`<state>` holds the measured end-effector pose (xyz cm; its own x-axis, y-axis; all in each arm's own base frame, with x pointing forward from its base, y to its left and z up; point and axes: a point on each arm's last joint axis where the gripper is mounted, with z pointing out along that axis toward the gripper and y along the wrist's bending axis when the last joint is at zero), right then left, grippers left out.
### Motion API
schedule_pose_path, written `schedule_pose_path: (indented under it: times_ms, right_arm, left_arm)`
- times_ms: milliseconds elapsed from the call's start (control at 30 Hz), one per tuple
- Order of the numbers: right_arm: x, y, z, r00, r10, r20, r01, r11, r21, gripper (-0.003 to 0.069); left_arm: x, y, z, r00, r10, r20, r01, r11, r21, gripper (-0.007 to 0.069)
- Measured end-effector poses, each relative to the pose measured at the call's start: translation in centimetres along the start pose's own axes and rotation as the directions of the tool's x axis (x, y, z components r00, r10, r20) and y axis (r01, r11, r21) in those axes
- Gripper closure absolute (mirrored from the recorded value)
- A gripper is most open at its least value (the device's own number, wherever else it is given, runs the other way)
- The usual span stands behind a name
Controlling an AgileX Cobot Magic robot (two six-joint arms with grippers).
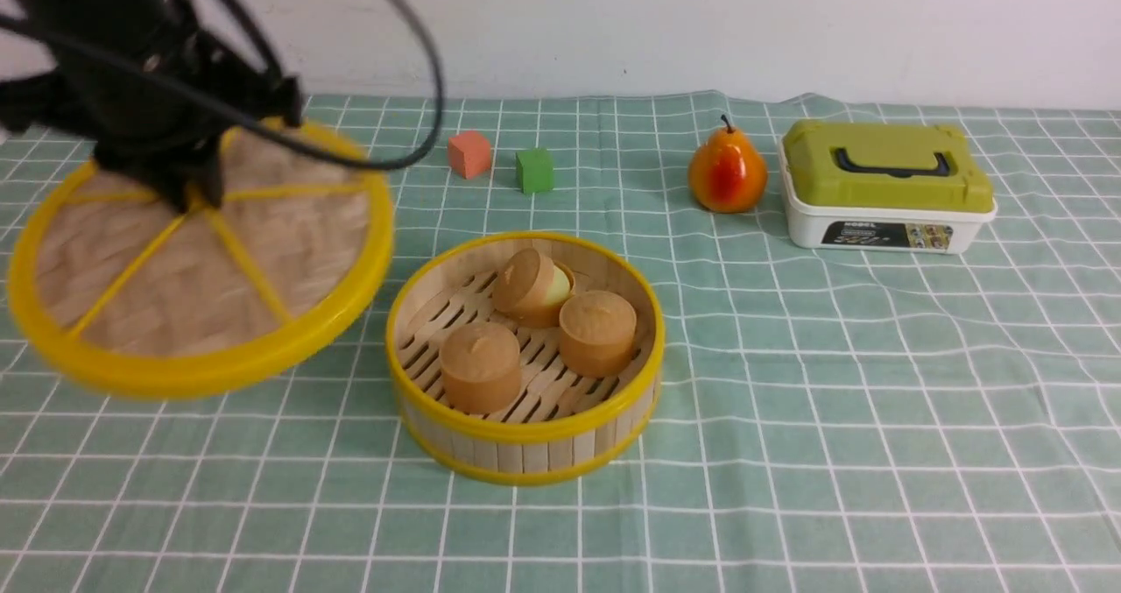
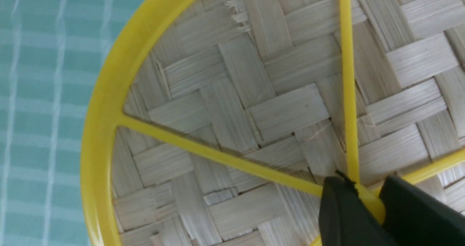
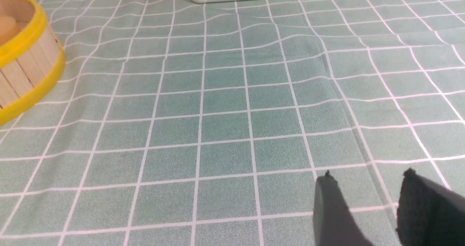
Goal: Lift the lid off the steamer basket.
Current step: Use the left arm to place the steamer lid on the table
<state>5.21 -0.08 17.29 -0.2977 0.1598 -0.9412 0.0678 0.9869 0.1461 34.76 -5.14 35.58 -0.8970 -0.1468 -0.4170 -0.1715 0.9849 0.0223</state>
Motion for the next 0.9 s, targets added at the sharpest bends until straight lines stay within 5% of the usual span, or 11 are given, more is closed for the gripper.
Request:
schedule_pose_path:
  times_ms: [100,233,767,900]
  right_arm:
    - [0.0,0.0,0.0,1.000,0.000,0.000,0.000,1.000,0.000,0.0418]
    - [0.0,0.0,0.0,1.000,0.000,0.000,0.000,1.000,0.000,0.0418]
    - [0.0,0.0,0.0,1.000,0.000,0.000,0.000,1.000,0.000,0.0418]
    - [0.0,0.0,0.0,1.000,0.000,0.000,0.000,1.000,0.000,0.0418]
  left_arm:
    - [1.9,3.9,5.1,0.989,-0.089,-0.120,0.079,0.994,-0.080,0.0512]
    - [2.5,5.1,8.5,0.982,-0.138,-0.125,0.128,0.988,-0.084,0.0512]
    - [2.2,2.6,15.0,0.979,-0.160,-0.128,0.163,0.986,0.019,0.0511]
    - [2.4,2.5,15.1,0.974,-0.168,-0.151,0.173,0.985,0.020,0.0445]
